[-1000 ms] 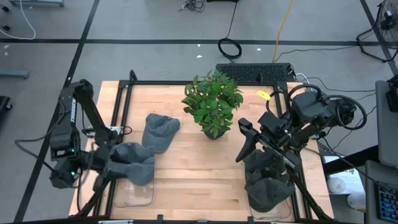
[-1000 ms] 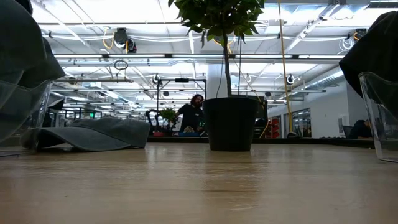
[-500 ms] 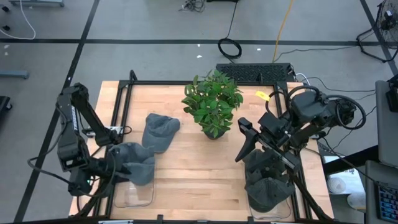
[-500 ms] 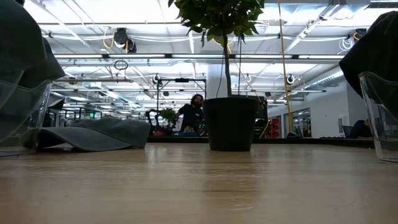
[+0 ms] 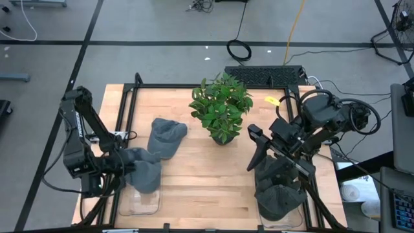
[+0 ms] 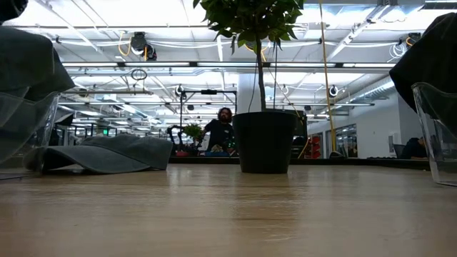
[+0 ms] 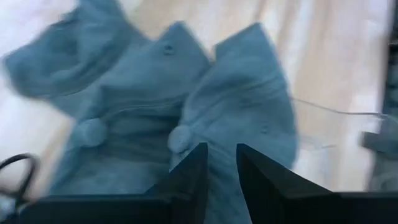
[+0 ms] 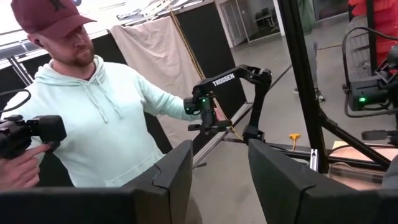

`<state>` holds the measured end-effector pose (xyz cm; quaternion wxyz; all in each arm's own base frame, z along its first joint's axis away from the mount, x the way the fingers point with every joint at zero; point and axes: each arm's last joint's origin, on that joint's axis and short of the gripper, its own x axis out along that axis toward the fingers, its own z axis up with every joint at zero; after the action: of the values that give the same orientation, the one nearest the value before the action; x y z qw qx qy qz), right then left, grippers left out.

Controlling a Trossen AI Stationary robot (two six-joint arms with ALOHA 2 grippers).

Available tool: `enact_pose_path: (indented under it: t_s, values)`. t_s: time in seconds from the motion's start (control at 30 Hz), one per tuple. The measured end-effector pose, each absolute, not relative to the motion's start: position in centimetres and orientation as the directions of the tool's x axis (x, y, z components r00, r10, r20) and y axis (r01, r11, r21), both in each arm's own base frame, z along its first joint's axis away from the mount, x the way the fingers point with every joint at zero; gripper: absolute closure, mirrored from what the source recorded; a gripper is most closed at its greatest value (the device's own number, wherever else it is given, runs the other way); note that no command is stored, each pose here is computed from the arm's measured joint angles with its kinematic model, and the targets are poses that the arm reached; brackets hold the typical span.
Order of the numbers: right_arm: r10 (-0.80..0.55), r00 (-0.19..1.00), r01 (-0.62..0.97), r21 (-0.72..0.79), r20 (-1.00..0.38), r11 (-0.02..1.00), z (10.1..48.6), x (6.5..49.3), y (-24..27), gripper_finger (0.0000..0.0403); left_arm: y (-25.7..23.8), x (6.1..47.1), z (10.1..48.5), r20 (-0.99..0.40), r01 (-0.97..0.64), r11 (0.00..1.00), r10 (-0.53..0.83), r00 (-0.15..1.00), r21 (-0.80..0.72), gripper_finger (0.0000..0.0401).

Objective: Pick & Place hat
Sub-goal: Put the right blue cap into the left transparent bin, then put the blue cap into the left transparent bin

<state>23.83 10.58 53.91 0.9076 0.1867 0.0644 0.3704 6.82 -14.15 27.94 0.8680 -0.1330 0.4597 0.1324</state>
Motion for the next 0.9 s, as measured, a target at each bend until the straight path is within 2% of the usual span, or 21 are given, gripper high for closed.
enact_pose_path:
  t_s: [0.1,0.17,0.33,0.6,0.77,0.9]
  values:
    - [0.696,0.717,-0.648,0.387,0.021,0.656,53.9,23.8,10.6,0.0259,-13.9,7.0,28.0,-0.833,-0.386,0.917,0.131,0.537,-0.105,0.0308]
    - [0.696,0.717,-0.648,0.387,0.021,0.656,53.9,23.8,10.6,0.0259,-14.0,7.3,28.5,-0.83,-0.419,0.893,0.106,0.548,-0.163,0.0308]
    - [0.697,0.716,-0.649,0.387,0.021,0.655,53.9,23.8,10.6,0.0259,-14.0,8.1,31.9,-0.724,-0.427,0.822,0.026,0.689,-0.377,0.0308]
    - [0.757,0.653,-0.704,0.385,0.021,0.597,53.9,23.6,10.8,0.0259,-13.1,9.1,36.7,-0.538,-0.4,0.71,0.035,0.842,-0.58,0.0308]
    - [0.808,0.588,-0.752,0.38,0.019,0.538,53.9,23.5,10.9,0.0259,-12.4,9.9,38.7,-0.464,-0.345,0.758,0.064,0.883,-0.553,0.0304]
    - [0.849,0.527,-0.791,0.377,0.018,0.483,53.9,23.3,11.0,0.0259,-11.3,11.2,40.0,-0.429,-0.357,0.777,0.126,0.895,-0.518,0.0269]
